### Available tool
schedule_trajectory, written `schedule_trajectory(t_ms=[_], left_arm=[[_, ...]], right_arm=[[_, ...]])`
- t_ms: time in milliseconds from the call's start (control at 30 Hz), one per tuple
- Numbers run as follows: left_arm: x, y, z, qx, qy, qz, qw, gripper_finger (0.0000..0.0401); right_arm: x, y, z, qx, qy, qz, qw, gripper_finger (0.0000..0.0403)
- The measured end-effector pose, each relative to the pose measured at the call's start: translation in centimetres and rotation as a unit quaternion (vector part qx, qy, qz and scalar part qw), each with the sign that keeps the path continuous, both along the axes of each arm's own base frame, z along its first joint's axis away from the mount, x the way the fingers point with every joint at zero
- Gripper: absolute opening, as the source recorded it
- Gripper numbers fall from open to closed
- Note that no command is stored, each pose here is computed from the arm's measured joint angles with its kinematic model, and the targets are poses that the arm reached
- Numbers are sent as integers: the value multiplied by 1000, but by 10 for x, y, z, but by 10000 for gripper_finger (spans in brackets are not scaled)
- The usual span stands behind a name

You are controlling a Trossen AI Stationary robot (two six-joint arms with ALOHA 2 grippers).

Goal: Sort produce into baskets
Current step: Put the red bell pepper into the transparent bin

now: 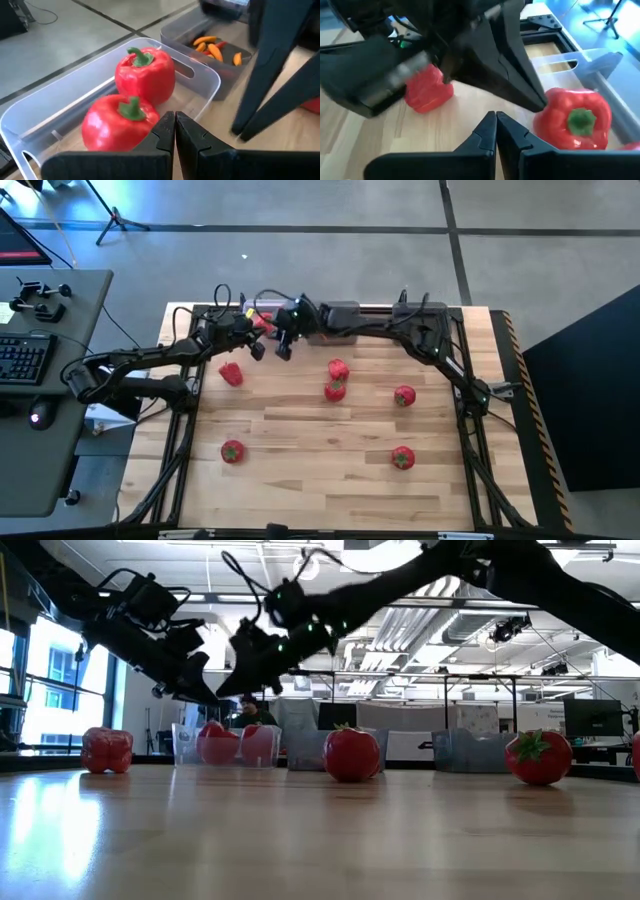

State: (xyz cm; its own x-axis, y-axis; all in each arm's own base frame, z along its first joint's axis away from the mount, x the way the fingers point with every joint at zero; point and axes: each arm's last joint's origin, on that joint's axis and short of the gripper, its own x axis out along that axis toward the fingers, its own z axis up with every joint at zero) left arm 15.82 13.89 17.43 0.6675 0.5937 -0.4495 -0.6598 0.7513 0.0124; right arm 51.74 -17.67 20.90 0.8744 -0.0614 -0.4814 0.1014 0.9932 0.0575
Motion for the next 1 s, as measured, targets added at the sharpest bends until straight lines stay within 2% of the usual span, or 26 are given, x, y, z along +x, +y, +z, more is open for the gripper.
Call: schedule_trajectory(t_ms=[100, 200, 300, 500, 767, 1000], left_arm=[[0, -1, 0, -5, -3, -12, 1000, 0], [1, -2, -1, -13, 1, -17, 1000, 0], [1, -2, -1, -13, -1, -17, 1000, 0], [7, 2, 8, -10, 6, -24, 1000, 0], [22, 15, 10, -29, 65, -41, 997, 0], [38, 27, 12, -72, 111, -72, 989, 0]], right_arm=[[-5, 6, -13, -2, -23, -2, 1000, 0], [-18, 10, -4, -19, -33, -18, 999, 0], [-41, 14, 8, -31, -32, -34, 998, 0], [-96, 28, 12, -24, -43, -62, 997, 0], [-152, 52, 10, -45, -30, -92, 994, 0], [-176, 59, -7, -43, -101, -71, 991, 0]])
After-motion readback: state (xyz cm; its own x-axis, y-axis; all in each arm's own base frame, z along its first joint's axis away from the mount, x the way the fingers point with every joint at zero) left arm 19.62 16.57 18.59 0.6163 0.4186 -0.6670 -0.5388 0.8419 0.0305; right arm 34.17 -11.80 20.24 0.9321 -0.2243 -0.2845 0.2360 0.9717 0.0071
